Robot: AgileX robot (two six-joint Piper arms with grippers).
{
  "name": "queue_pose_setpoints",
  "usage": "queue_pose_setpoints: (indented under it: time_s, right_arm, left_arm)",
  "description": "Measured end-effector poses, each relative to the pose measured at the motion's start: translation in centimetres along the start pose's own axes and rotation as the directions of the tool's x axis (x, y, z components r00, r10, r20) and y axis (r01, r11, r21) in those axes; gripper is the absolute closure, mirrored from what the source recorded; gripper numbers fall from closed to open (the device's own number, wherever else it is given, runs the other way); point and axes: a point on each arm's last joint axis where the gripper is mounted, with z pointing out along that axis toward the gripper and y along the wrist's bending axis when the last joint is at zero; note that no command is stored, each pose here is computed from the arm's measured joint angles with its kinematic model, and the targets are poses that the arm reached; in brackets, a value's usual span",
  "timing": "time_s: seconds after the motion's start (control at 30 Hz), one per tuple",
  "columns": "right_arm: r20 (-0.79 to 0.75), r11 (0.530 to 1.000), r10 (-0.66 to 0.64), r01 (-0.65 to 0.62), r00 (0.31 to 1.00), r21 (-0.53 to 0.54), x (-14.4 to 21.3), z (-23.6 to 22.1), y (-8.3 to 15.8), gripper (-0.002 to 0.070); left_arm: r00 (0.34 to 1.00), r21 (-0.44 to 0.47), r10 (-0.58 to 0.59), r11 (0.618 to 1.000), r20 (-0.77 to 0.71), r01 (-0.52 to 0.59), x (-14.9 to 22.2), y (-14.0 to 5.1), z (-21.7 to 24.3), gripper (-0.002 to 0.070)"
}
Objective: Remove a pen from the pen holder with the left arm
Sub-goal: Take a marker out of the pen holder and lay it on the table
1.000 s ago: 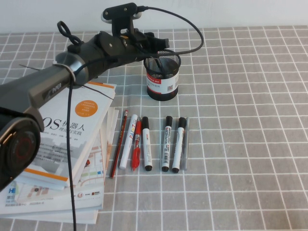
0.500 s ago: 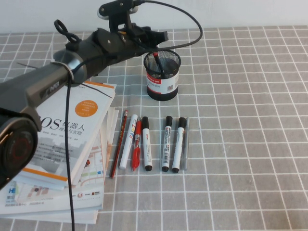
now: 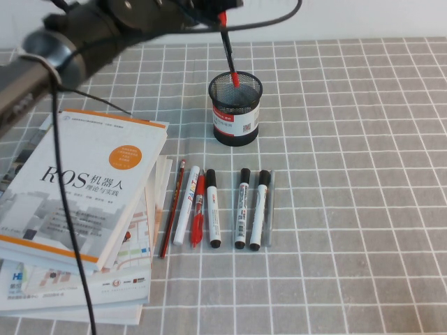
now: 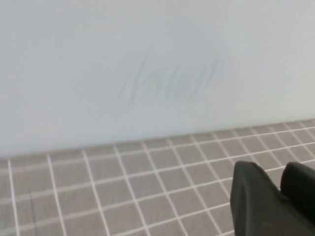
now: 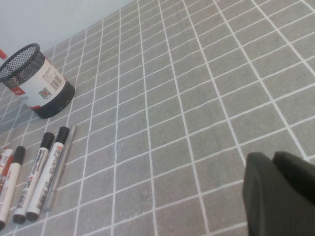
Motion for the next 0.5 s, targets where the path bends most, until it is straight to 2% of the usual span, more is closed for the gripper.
queue_pose_setpoints:
  time_s: [0.1,0.23,0.33,0.43,0.5]
  right_arm:
    - [0.000,1.000,0.000,0.000,1.000,0.000,0.0,0.0,0.0,0.0689]
    - [0.000,1.000,0.000,0.000,1.000,0.000,0.0,0.0,0.0,0.0689]
    - [0.000,1.000,0.000,0.000,1.000,0.000,0.0,0.0,0.0,0.0689]
    - [0.000,1.000,0.000,0.000,1.000,0.000,0.0,0.0,0.0,0.0689]
    - [0.000,1.000,0.000,0.000,1.000,0.000,0.0,0.0,0.0,0.0689]
  left_arm:
    - [0.993,0.044,0.115,0.992,0.025,-0.116,-2.3,-1.5,-2.3,0.0600]
    - [0.965,0.137,0.257,0.955,0.059,-0.263,-5.1,-4.7,-6.3,0.0600]
    - [0.951,0.218,0.298,0.926,0.078,-0.308,-6.8,-7.1,-9.7,0.0600]
    - [0.949,0.284,0.312,0.907,0.047,-0.312,-7.7,-8.3,-12.6,0.0600]
    - [0.946,0.294,0.323,0.904,0.002,-0.309,-7.8,-8.4,-13.7,0.0600]
